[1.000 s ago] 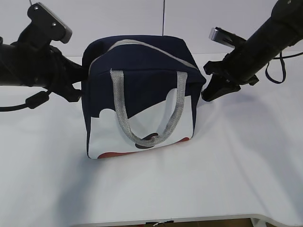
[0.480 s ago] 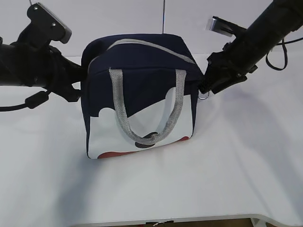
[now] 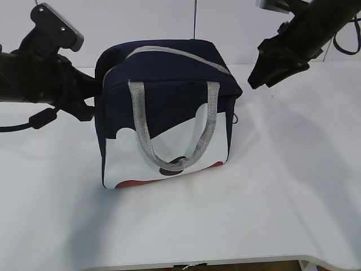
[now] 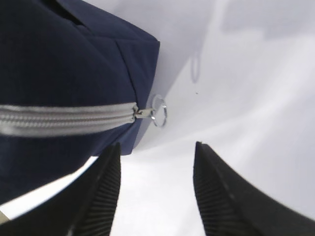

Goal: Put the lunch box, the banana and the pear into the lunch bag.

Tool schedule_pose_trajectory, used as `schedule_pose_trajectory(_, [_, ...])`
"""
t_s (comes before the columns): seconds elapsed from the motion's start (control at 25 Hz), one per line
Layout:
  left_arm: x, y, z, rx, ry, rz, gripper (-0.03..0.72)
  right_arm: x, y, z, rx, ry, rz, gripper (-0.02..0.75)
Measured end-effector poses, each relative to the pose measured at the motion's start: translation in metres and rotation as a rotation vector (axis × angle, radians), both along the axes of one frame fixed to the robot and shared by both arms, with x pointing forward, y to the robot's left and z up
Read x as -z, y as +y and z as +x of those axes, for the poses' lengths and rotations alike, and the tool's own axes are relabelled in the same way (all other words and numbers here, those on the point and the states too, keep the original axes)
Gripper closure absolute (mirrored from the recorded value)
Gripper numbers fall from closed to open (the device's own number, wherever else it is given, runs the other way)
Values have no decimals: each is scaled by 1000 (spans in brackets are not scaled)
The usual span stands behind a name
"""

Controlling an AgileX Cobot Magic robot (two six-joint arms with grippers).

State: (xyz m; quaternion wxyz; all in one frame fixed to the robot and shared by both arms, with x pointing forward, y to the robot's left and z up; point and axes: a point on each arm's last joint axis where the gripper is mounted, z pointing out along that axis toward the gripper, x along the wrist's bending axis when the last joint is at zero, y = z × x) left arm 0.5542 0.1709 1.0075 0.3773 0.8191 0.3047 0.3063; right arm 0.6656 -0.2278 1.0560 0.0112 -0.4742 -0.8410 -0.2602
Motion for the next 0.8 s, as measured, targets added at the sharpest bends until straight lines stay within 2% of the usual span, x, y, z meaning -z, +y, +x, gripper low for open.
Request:
schedule_pose_trajectory(0.28, [0,0,0,0,0,0,680,-48,-3,-22,11,-101,-2,332])
schedule_pose_trajectory(0.4, [-2,0,0,-2,-4,0,634,-70,-4,-37,10,-148,2,332])
schedule_pose_trajectory(0.52, [-9,2,-3,0,-31,11,550,-86,-5,-51,7,-179,5,332])
schedule_pose_trajectory(0.68, [-23,4,-8,28,-91,42,396,-106,-6,-67,5,-230,9,332])
schedule_pose_trajectory(0.8, [-33,8,-13,38,-140,93,319,-120,-7,-77,6,-265,11,332])
